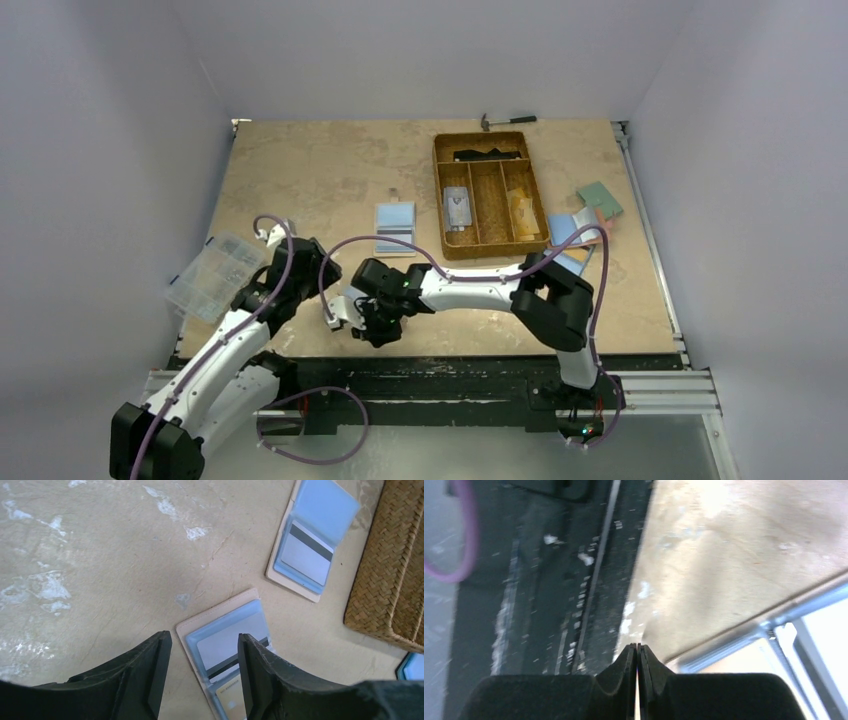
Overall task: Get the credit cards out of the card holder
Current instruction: Remove the credit card from the card holder.
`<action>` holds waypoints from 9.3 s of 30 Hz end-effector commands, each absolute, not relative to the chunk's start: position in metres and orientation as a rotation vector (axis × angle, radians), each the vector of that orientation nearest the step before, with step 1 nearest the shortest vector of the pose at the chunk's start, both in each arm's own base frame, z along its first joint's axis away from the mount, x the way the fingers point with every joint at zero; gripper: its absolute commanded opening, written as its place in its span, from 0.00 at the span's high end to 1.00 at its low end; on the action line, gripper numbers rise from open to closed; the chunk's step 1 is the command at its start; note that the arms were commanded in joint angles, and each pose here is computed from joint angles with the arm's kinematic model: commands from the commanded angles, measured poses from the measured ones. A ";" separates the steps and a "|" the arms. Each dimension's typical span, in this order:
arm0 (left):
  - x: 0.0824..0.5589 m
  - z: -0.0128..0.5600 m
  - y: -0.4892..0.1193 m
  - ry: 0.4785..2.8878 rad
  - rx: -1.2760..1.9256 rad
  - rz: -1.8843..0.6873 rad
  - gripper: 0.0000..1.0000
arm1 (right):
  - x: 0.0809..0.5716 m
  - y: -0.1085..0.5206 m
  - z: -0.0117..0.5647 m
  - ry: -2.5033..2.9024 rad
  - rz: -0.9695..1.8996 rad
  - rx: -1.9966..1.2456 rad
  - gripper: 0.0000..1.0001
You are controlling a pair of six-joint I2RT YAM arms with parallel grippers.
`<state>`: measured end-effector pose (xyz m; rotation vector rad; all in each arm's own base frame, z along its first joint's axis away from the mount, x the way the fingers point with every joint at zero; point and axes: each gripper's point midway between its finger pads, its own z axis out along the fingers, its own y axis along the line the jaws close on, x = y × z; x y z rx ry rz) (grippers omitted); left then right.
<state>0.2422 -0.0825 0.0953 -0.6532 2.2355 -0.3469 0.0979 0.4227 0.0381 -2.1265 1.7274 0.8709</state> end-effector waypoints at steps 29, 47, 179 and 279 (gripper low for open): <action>0.252 0.113 -0.155 2.234 -0.350 -0.795 0.35 | 0.196 0.353 0.071 1.787 0.939 -1.981 0.87; 0.247 0.061 -0.150 2.287 -0.407 -0.761 0.39 | 0.216 0.388 0.080 2.069 1.157 -1.488 0.84; 0.205 -0.021 -0.138 2.524 -0.479 -0.664 1.00 | 0.272 0.391 0.029 2.581 1.049 -0.747 0.57; 0.203 -0.004 -0.150 2.456 -0.479 -0.800 1.00 | 0.270 0.386 0.016 2.686 0.947 -0.601 0.42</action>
